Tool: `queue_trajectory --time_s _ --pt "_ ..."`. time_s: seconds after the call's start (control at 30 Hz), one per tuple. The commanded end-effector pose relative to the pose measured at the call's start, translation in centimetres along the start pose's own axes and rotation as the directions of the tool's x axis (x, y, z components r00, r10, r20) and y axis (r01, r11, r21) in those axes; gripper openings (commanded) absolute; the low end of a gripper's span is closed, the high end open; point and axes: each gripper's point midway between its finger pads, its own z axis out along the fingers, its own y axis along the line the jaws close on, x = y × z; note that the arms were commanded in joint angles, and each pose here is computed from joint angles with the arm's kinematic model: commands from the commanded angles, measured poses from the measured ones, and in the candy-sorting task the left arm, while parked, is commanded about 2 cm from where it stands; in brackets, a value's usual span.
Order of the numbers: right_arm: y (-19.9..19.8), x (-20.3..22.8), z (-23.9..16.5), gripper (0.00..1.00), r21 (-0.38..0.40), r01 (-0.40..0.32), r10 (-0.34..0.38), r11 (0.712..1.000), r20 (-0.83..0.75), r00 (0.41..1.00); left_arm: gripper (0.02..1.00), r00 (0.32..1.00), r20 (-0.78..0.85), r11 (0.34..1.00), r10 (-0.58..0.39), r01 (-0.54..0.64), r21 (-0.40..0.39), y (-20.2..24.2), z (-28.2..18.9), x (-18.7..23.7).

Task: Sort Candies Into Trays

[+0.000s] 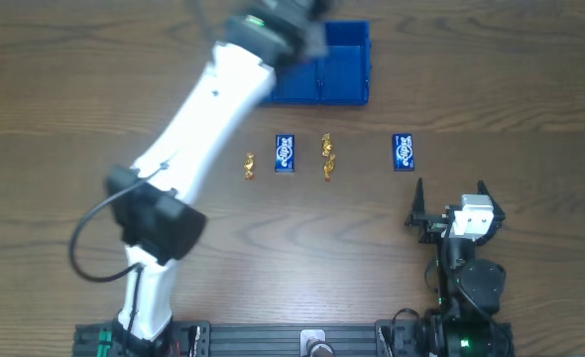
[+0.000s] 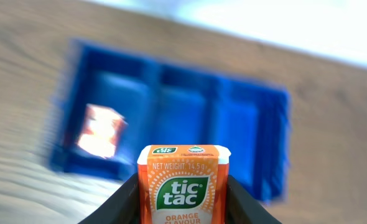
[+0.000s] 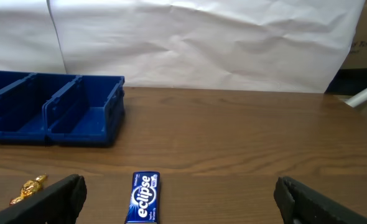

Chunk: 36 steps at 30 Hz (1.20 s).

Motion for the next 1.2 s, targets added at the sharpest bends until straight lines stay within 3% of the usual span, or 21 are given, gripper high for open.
queue_trajectory --time_s 0.03,0.5,1.2 --pt "-0.1 0.1 0.0 1.0 0.003 0.014 -0.014 1.0 -0.001 1.0 0.24 0.998 -0.061 0.998 0.022 -0.026 -0.054 5.5 2.2 -1.5" --pt "-0.1 0.1 0.0 0.998 0.003 0.014 -0.014 1.0 -0.001 1.0 0.237 0.963 -0.247 0.985 0.104 -0.133 -0.105 9.6 10.6 2.8" --pt "-0.1 0.1 0.0 1.0 0.003 0.014 -0.014 1.0 -0.001 1.0 0.303 0.948 -0.245 0.976 0.205 -0.216 -0.019 10.0 12.1 2.2"
